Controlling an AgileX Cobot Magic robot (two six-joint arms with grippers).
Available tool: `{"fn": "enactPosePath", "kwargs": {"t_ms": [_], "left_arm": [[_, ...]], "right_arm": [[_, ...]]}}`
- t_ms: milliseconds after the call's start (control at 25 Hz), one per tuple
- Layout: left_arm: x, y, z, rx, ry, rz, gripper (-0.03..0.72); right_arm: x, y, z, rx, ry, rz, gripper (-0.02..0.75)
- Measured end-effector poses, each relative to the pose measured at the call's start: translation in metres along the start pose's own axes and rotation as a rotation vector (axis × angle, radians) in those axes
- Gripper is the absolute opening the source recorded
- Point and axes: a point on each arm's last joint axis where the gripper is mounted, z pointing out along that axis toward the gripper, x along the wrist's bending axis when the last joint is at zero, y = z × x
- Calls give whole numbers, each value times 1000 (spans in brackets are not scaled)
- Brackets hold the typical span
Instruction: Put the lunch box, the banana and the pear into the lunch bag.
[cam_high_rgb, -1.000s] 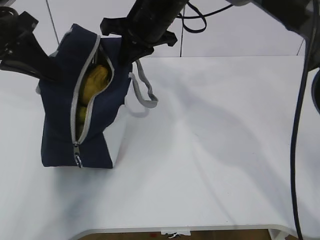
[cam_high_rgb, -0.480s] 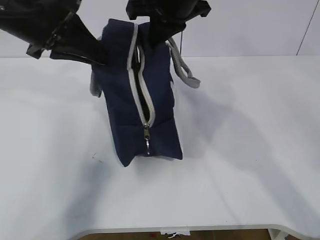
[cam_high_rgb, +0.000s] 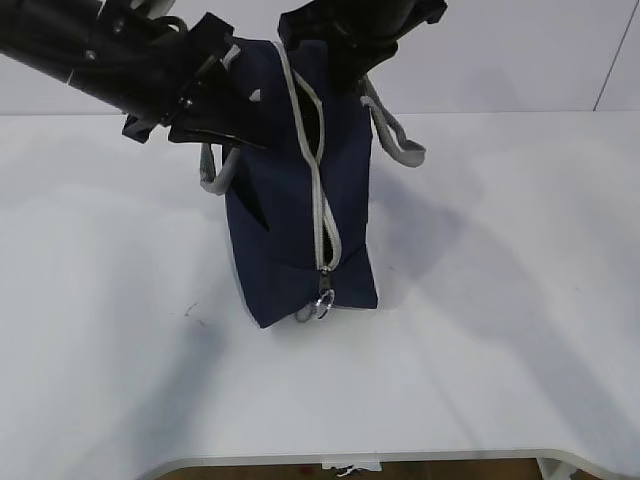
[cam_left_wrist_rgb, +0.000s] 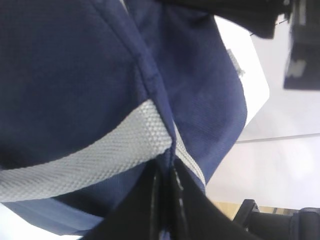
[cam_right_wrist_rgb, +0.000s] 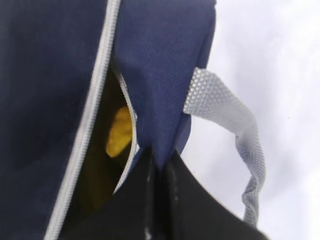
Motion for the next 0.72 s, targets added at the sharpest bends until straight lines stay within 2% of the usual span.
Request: {"fn": "enactPosePath", "kwargs": {"t_ms": [240,440,520,720], "left_arm": [[1,3,0,-28,14,2,13],[2,3,1,-28,16,0,81],[4,3,2,-25,17,-3,130],[5,2,4,-12,14,-7,313]], "right_arm": [[2,0,0,1,24,10,5],[5,0,0,1,54,19,47],[6,0,0,-4,70,24,113],[7,1,-1,-10,80,39,371]]}}
